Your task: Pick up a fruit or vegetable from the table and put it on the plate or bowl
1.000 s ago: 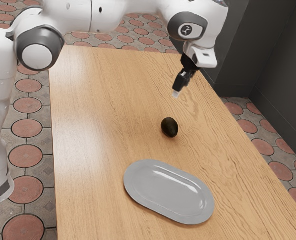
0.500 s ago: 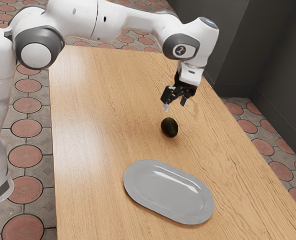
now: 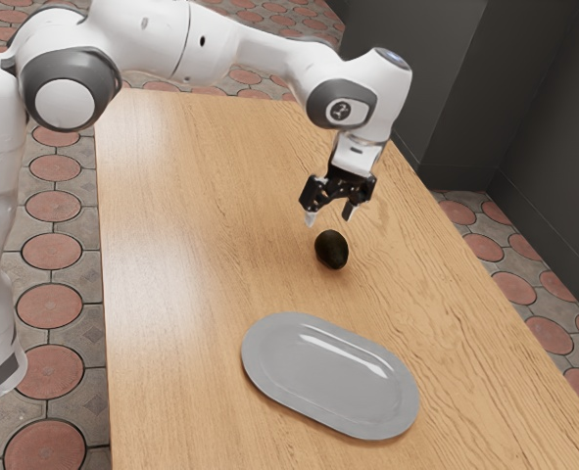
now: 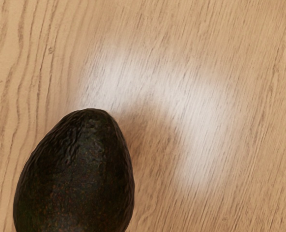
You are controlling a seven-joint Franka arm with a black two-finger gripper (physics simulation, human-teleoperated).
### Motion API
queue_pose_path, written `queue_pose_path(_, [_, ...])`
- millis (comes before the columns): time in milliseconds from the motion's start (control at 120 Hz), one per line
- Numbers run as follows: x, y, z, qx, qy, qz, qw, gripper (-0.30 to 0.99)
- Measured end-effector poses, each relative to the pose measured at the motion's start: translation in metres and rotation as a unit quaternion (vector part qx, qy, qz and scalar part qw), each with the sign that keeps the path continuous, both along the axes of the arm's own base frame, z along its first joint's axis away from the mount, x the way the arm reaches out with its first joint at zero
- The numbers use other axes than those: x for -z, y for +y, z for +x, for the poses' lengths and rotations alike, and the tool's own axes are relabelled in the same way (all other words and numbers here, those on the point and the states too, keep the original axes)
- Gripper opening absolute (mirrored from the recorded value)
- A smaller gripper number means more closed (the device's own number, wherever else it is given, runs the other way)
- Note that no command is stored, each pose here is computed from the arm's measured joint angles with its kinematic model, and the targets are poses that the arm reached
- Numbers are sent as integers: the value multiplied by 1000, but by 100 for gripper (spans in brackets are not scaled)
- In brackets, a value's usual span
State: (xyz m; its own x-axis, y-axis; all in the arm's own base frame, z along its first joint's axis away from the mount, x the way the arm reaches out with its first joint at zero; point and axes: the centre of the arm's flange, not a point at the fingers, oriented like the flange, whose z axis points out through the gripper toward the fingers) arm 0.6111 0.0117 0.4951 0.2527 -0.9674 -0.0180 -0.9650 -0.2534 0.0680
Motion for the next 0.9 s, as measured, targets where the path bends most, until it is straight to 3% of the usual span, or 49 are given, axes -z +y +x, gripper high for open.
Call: queue_pose_path(900, [22,-5,-5,55,0,-19,998,68])
